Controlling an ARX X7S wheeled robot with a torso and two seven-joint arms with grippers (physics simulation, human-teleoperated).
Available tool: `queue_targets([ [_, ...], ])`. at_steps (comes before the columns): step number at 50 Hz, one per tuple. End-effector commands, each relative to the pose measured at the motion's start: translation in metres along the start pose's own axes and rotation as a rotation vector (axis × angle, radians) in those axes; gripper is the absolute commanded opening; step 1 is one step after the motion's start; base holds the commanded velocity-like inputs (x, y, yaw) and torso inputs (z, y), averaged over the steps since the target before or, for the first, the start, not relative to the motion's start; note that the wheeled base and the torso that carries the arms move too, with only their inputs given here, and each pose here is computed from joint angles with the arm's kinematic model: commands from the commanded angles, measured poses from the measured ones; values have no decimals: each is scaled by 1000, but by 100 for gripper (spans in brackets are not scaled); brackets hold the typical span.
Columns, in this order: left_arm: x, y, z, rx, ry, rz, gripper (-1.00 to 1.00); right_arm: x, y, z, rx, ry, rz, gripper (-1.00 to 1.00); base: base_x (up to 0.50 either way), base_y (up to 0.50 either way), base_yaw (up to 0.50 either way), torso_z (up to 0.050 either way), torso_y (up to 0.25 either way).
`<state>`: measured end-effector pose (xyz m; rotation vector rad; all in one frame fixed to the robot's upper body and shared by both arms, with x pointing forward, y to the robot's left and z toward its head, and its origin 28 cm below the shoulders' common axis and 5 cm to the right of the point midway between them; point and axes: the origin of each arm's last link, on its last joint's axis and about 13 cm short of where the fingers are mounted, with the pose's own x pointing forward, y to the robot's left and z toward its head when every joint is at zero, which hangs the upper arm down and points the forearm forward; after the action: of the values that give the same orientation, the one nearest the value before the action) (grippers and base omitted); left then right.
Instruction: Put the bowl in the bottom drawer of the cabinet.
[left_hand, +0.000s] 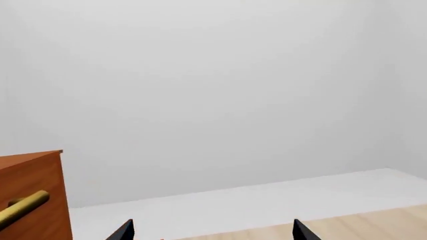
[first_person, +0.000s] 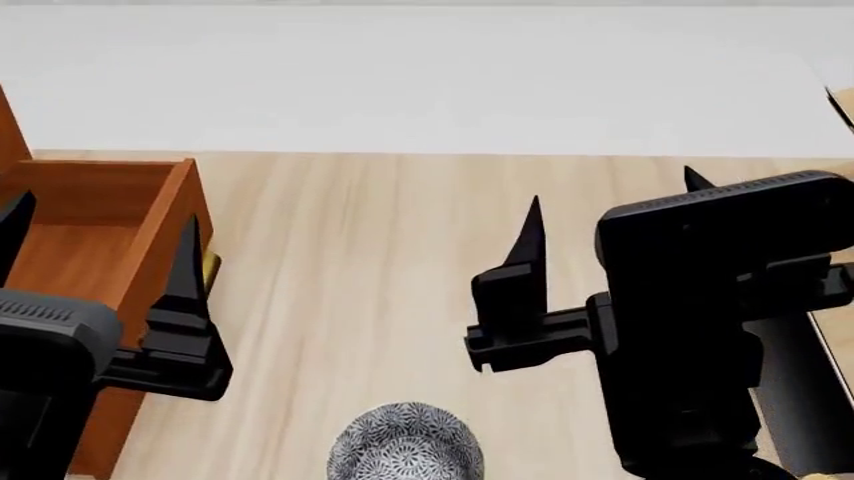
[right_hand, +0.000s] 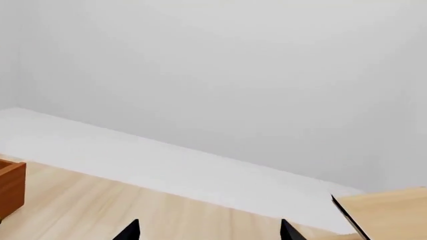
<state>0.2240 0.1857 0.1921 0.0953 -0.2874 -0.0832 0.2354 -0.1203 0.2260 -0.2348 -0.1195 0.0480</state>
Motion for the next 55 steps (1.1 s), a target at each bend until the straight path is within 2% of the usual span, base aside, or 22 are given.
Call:
queue_targets([
  [1,-1,0,-1,-1,1,-3,100,0,0,-1,1,0,1,100,152,0,0,0,0],
  [22,-1,0,-2,4,12,-14,100,0,0,-1,-6,-3,0,100,60,0,0,0,0],
  [32,10,3,0,45,86,-105,100,0,-1,-2,-5,-1,-2,100,0,0,0,0,0],
  [36,12,6,5,29,93,-133,100,1,-1,-3,-2,-3,0,100,0,0,0,0,0],
  [47,12,6,7,106,126,-190,100,2,-2,-5,0,-1,2,100,0,0,0,0,0],
  [55,17,6,17,154,202,-284,100,2,-3,-4,-1,-2,-1,100,0,0,0,0,0],
])
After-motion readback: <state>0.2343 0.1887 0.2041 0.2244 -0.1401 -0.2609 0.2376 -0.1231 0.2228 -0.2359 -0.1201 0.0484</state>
